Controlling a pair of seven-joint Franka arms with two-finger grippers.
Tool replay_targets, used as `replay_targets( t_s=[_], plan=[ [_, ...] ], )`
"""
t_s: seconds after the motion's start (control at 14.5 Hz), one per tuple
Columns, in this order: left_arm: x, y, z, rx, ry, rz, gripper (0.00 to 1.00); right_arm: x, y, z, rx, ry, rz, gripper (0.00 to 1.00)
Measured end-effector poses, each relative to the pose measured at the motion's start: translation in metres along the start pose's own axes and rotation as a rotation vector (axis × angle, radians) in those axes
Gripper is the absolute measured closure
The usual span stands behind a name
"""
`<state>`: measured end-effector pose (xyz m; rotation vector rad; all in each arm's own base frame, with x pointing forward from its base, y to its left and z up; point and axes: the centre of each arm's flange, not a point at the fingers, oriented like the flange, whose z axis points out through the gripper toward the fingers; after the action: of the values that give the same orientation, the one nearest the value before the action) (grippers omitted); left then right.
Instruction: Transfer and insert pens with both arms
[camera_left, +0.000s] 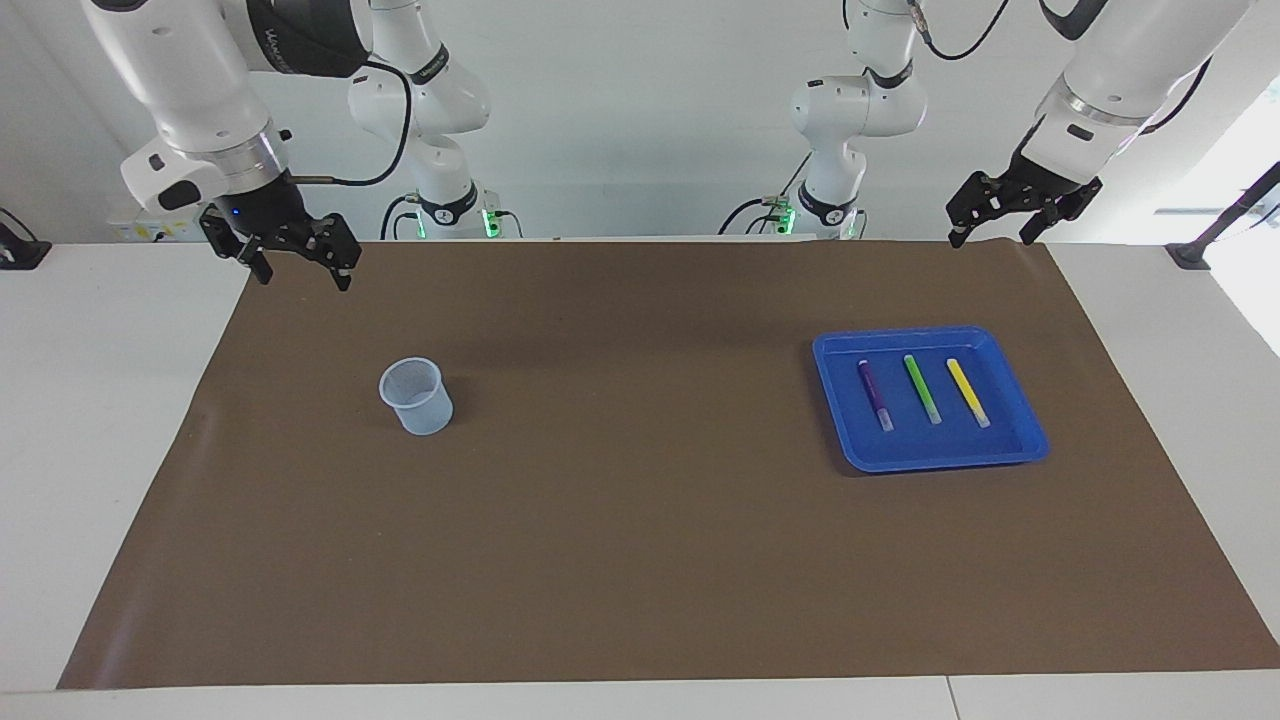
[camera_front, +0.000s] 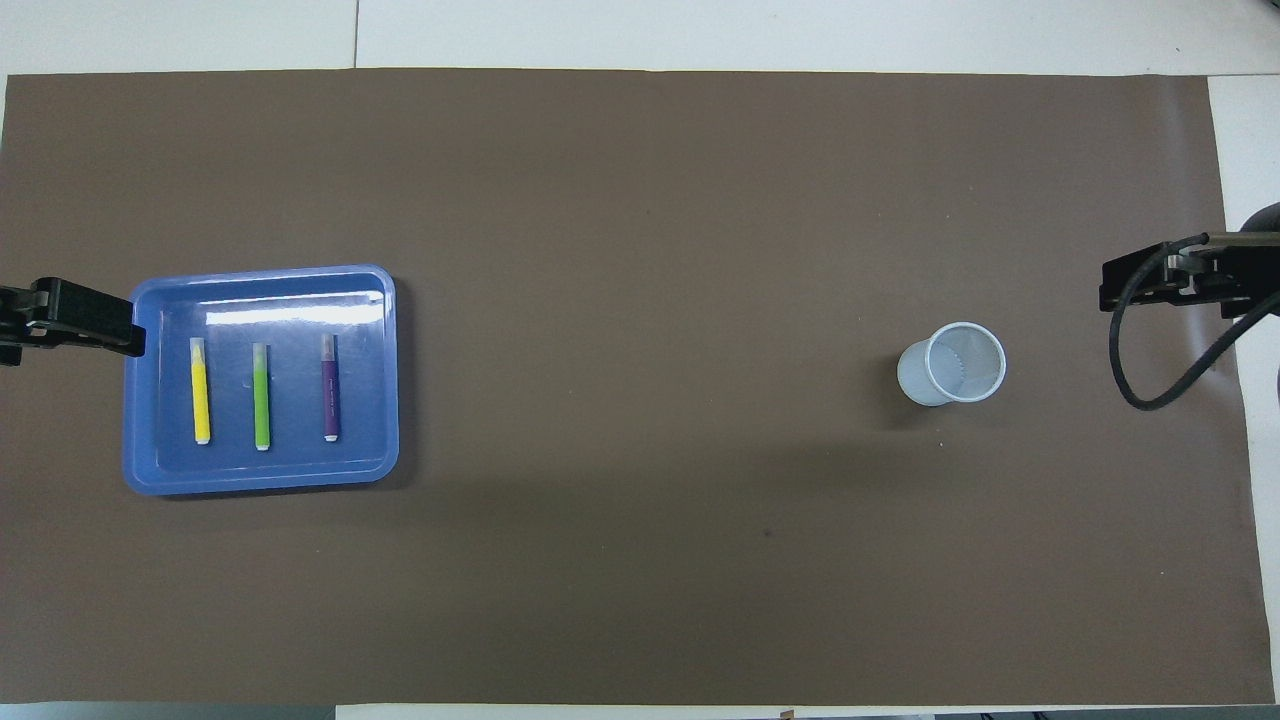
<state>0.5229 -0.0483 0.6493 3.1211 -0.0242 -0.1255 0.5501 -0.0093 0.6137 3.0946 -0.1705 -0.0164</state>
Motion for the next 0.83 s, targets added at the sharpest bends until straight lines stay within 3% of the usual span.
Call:
replay_targets(
  t_s=[0.83],
  plan=[
    [0.000, 0.001, 0.000, 0.000, 0.000, 0.001, 0.00, 0.001, 0.007, 0.001, 0.037, -0.004, -0.009, 0.00]
  ],
)
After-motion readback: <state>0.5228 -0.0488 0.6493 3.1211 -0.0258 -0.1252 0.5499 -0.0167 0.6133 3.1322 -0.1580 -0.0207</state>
